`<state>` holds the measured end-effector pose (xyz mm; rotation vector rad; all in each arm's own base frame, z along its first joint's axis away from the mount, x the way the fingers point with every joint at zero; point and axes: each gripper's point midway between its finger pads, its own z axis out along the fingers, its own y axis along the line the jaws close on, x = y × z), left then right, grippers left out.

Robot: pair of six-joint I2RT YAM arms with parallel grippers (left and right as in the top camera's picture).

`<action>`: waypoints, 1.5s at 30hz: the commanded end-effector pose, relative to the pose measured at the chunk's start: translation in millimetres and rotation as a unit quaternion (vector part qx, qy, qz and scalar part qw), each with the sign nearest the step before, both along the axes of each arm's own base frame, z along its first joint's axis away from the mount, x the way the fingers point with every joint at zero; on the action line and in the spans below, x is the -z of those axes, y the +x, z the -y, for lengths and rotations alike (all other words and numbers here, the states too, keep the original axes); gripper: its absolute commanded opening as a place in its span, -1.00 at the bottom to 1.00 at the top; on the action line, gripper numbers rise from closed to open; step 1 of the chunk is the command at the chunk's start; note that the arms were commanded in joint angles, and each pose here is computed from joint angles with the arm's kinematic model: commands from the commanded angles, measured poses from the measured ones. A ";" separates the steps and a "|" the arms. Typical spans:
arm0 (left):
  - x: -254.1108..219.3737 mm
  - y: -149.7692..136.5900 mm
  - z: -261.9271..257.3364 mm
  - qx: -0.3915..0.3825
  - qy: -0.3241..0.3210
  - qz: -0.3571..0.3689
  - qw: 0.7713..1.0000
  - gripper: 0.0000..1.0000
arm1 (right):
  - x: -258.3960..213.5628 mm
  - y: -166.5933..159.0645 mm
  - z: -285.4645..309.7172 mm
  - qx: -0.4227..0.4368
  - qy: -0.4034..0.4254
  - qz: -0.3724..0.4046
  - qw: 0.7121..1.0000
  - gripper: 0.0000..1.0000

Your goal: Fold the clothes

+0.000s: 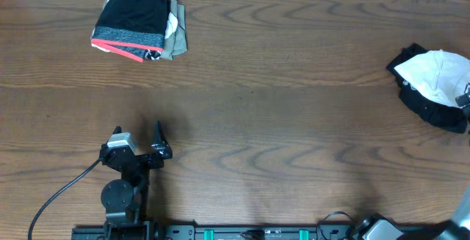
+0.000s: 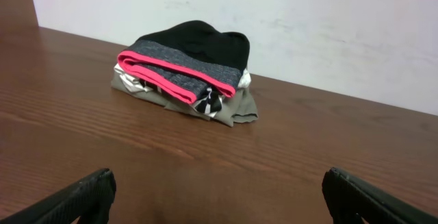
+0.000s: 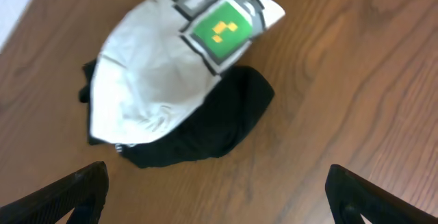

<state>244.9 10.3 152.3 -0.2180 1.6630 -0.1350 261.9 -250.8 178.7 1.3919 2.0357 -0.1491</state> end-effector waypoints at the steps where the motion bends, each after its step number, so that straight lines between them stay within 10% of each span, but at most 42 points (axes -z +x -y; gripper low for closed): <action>1: 14.9 -1.2 -1.7 -0.003 0.006 -0.024 1.000 0.96 | 15.4 -2.9 14.4 0.024 0.024 -0.008 0.999 0.99; 15: 14.9 -1.2 -1.7 -0.003 0.006 -0.024 1.000 0.96 | 49.1 -13.4 64.4 0.069 0.083 0.048 0.993 0.95; 20: 14.9 -1.2 -1.7 -0.003 0.006 -0.024 1.000 0.96 | 62.1 3.5 75.9 0.038 0.082 0.068 0.994 0.56; 45: 14.9 -1.2 -1.7 -0.003 0.006 -0.024 1.000 0.96 | 141.4 64.7 86.9 -0.059 0.136 0.149 0.978 0.61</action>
